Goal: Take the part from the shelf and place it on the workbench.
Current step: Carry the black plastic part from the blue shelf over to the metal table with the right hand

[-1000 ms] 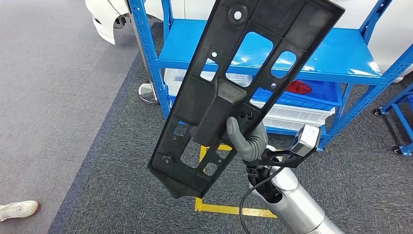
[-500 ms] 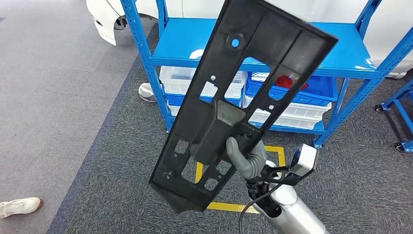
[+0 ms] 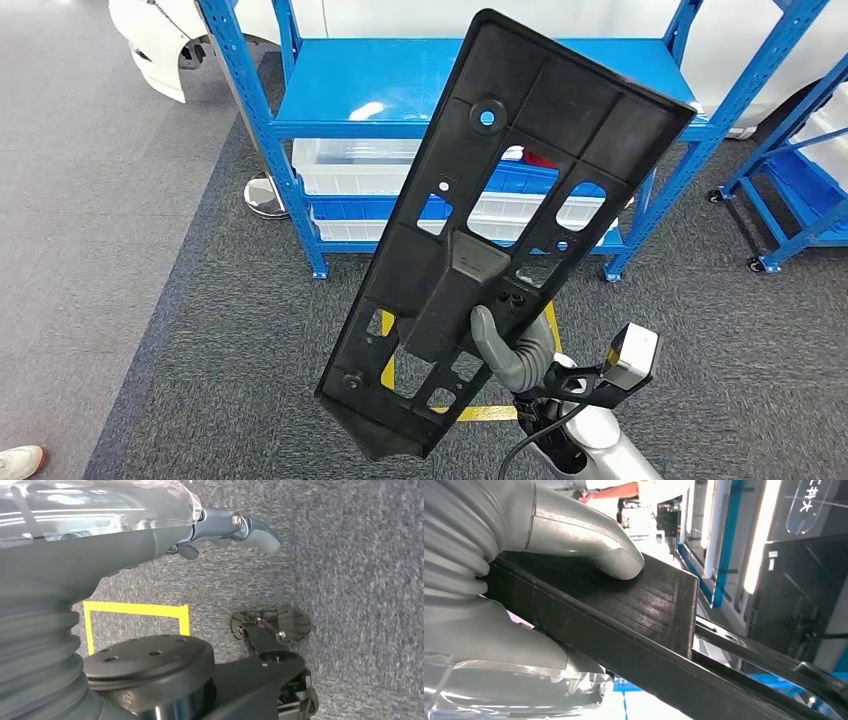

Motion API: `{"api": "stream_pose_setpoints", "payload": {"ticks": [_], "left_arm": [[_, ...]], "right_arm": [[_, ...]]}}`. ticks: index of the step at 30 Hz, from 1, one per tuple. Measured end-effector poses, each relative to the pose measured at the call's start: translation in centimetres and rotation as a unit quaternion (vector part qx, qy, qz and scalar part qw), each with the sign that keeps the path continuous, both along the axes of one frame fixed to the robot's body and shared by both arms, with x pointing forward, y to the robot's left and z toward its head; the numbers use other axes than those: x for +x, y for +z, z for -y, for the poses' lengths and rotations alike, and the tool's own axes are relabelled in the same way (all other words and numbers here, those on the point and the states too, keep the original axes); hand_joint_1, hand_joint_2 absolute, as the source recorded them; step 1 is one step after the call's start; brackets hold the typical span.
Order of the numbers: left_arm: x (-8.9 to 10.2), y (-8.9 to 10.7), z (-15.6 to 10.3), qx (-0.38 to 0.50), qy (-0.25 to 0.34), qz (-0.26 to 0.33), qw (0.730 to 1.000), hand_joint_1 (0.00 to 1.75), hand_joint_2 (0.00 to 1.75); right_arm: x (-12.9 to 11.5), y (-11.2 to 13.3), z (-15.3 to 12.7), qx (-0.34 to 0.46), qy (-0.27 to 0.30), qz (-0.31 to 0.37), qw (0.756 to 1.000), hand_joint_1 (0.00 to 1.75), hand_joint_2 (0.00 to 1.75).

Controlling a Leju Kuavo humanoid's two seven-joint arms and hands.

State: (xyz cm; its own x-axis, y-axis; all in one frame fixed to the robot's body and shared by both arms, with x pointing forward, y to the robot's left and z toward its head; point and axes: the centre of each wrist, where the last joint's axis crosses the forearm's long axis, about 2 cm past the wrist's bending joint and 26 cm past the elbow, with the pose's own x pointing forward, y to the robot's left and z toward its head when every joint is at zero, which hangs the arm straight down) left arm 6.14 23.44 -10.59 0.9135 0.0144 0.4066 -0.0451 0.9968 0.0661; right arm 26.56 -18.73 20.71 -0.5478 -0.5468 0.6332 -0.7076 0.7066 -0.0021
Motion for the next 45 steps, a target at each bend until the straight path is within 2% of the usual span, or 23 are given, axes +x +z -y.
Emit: {"api": "stream_pose_setpoints", "payload": {"ticks": [21, 31, 45], "left_arm": [[0.1, 0.0, 0.0, 0.000, 0.000, 0.001, 1.000, 0.00, 1.75], [-0.6, -0.1, 0.1, 0.000, 0.004, -0.006, 1.000, 0.00, 1.75], [-0.8, -0.1, 0.2, 0.000, 0.006, -0.015, 1.000, 0.00, 1.75]], "right_arm": [[-0.2, 0.7, -0.5, 0.018, -0.002, 0.005, 1.000, 1.55, 1.75], [-1.7, -0.8, -0.1, 0.016, -0.001, -0.002, 1.000, 1.55, 1.75], [-1.8, -0.5, 0.3, 0.018, 0.000, 0.000, 1.000, 1.55, 1.75]]}}
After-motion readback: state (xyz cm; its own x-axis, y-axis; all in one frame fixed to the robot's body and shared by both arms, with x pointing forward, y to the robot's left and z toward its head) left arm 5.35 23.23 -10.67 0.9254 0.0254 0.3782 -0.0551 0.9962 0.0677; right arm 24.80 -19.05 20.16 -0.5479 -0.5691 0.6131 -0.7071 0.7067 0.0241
